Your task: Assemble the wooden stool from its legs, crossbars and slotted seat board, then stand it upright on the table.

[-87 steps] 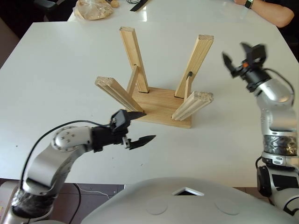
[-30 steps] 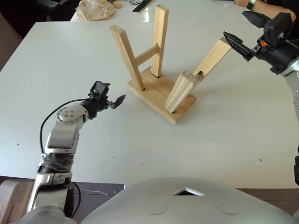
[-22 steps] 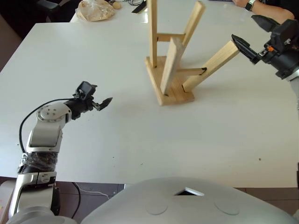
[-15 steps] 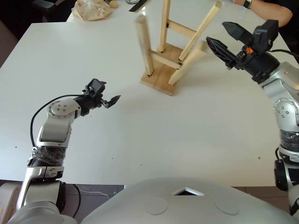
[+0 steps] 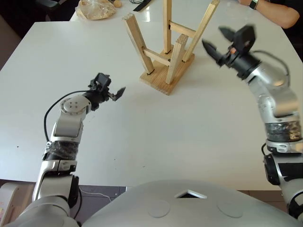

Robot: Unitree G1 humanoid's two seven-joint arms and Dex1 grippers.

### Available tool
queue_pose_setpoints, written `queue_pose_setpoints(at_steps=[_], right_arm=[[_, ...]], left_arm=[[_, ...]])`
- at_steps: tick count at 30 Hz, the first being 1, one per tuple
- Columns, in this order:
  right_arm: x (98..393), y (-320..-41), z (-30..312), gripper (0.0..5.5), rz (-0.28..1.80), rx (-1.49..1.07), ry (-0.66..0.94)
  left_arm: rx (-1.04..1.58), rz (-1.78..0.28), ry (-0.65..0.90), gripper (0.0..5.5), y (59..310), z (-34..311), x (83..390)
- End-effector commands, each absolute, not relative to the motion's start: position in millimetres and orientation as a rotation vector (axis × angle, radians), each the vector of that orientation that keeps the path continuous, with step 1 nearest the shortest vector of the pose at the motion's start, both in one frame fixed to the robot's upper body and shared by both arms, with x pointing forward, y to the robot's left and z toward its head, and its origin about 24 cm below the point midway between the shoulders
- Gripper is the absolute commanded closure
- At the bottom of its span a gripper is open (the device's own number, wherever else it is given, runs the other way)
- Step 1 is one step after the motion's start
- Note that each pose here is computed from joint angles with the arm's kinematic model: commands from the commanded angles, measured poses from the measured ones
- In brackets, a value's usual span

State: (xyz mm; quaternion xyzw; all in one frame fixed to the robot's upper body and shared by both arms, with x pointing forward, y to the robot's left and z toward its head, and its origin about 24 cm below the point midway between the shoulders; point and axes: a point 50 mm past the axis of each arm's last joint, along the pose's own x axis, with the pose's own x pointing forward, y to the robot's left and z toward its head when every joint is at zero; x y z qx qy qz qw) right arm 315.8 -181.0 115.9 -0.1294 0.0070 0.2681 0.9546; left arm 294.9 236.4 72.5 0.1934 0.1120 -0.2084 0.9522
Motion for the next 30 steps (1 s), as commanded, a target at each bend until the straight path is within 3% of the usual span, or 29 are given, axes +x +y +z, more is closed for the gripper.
queue_pose_setpoints(at_steps=[1, 3, 8, 13, 20, 25, 30], right_arm=[[321.3, -171.1, 85.0, 2.2, 0.47, -0.314, 0.063], [325.3, -151.3, 78.8, 2.2, 0.508, -0.308, 0.047], [335.2, -104.1, 77.5, 2.2, 0.58, -0.269, -0.021], [343.9, -68.2, 81.1, 2.2, 0.626, -0.215, -0.068], [319.5, -59.2, 57.3, 2.2, 0.813, -0.29, -0.044], [297.1, -35.8, 68.1, 2.2, 0.992, -0.231, -0.107], [303.6, -60.5, 76.4, 2.2, 0.923, -0.286, -0.099]], left_arm=[[0.394, -0.512, 0.148, 1.21, 195.4, 77.2, 306.7], [0.41, -0.493, 0.147, 1.21, 189.6, 71.5, 310.6], [0.415, -0.342, 0.163, 1.21, 203.2, 66.2, 343.4], [0.399, -0.287, 0.18, 1.21, 219.7, 57.3, 340.8], [0.397, -0.21, 0.251, 1.21, 242.9, 34.6, 320.7], [0.383, -0.22, 0.254, 1.21, 237.4, 29.8, 315.4], [0.366, -0.225, 0.239, 1.21, 233.0, 32.2, 312.9]])
